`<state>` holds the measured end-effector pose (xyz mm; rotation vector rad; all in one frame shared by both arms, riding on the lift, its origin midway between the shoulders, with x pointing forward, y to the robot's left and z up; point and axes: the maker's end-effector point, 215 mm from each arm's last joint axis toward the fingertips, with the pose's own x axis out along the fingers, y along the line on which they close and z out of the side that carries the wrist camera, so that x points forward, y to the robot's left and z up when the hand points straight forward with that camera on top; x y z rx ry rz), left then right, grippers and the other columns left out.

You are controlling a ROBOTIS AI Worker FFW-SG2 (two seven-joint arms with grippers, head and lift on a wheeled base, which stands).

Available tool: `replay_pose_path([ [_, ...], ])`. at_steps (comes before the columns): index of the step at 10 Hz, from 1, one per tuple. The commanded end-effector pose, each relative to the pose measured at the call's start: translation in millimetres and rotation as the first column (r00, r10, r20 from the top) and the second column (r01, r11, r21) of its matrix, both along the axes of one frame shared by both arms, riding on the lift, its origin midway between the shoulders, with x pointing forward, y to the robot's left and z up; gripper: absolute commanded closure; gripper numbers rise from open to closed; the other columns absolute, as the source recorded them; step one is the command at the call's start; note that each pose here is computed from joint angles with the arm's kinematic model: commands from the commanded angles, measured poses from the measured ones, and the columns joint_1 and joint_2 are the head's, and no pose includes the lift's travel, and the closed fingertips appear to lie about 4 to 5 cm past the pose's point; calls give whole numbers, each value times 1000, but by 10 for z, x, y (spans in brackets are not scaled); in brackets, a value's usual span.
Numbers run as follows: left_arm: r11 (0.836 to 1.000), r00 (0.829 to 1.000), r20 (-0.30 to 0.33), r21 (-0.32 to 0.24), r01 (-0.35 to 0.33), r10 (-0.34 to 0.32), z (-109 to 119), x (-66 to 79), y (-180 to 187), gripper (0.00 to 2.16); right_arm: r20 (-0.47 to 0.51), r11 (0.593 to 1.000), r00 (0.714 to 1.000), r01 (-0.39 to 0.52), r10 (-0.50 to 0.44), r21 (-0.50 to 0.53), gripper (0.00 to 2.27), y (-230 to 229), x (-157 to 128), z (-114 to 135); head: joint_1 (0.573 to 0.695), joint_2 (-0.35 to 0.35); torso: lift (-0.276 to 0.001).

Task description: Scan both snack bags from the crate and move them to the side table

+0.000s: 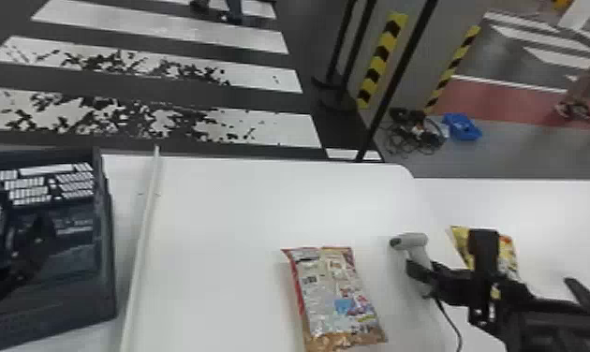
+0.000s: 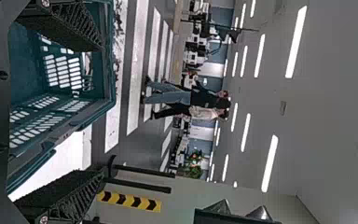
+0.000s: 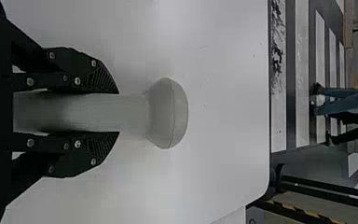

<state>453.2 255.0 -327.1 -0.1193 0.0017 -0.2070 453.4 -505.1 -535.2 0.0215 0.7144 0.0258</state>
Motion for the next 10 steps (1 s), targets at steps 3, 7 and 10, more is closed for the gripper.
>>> replay_pose_path([
  [3,1000,1000,10,-1,5,-5,40,0,-24,53,21,999,999,45,-44,-6,2240,-119,-147,293,695,-311,-95],
  [7,1000,999,24,1,28,-28,109,23,-131,53,-81,998,996,35,-31,48,2240,695,-817,1003,695,-298,-95],
  [10,999,998,31,6,48,-48,155,33,-216,53,-60,990,998,-11,19,141,2240,1552,-1079,1155,695,-231,-95],
])
